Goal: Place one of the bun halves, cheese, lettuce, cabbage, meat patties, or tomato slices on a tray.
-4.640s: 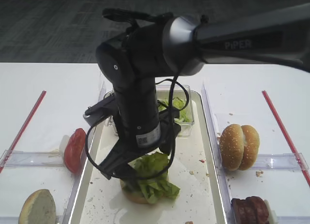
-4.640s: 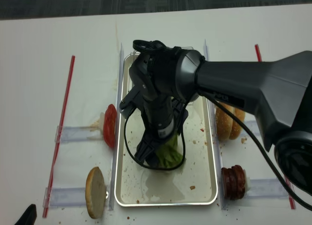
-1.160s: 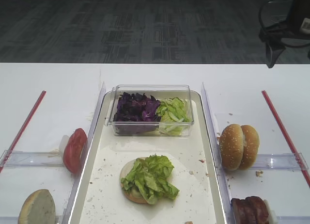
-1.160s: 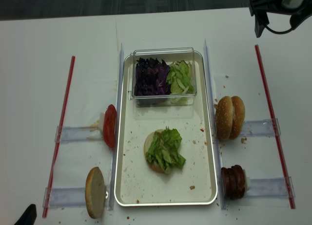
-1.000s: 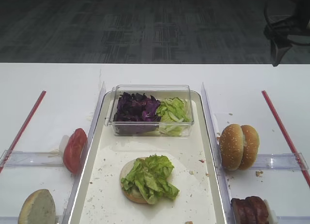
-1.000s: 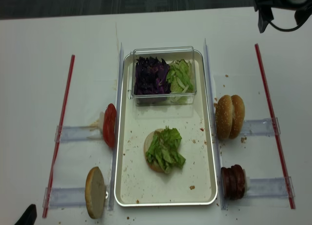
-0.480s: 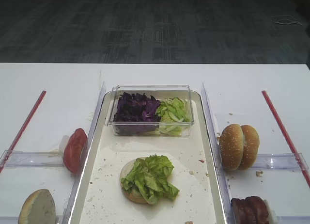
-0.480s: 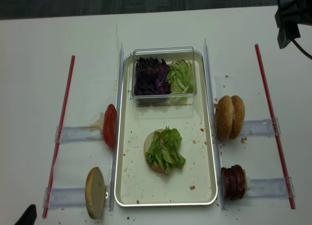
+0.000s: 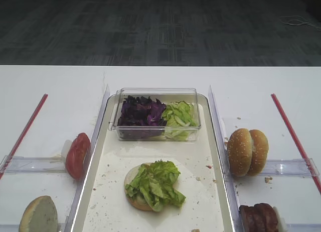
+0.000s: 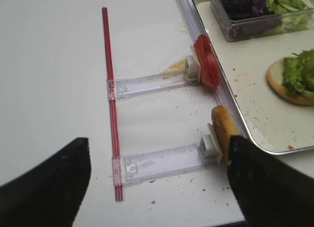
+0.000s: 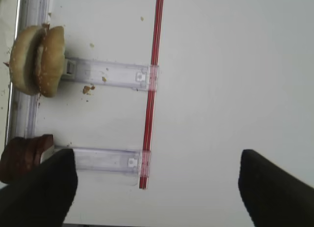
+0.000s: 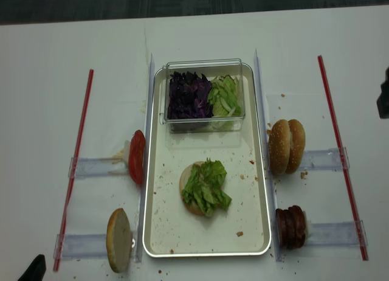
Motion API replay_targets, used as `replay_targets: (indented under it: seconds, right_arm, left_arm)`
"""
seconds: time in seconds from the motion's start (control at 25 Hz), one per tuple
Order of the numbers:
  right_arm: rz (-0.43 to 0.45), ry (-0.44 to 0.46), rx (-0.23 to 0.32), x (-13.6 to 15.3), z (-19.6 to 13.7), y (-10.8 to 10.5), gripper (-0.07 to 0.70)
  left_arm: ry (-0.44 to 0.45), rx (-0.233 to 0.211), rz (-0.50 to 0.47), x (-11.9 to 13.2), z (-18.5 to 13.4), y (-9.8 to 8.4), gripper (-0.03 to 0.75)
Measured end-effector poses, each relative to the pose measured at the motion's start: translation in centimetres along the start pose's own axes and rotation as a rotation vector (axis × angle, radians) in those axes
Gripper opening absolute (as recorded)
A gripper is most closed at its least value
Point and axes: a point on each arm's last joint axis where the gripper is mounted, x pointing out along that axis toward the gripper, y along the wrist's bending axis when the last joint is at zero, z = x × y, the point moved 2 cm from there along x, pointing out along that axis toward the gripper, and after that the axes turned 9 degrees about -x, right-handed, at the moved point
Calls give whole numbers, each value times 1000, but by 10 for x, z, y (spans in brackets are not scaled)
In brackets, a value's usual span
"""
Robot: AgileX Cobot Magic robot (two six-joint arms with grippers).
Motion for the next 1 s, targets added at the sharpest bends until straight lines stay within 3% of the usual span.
replay_targets:
  seconds: [0.48, 1.0]
  right_arm:
    - [-27, -108, 31, -6, -90, 23, 689]
    - [-104, -424, 39, -2, -157, 41, 689]
  left_arm:
    - [0, 0, 0, 0, 0, 0, 561]
    - [0, 0, 0, 0, 0, 0, 561]
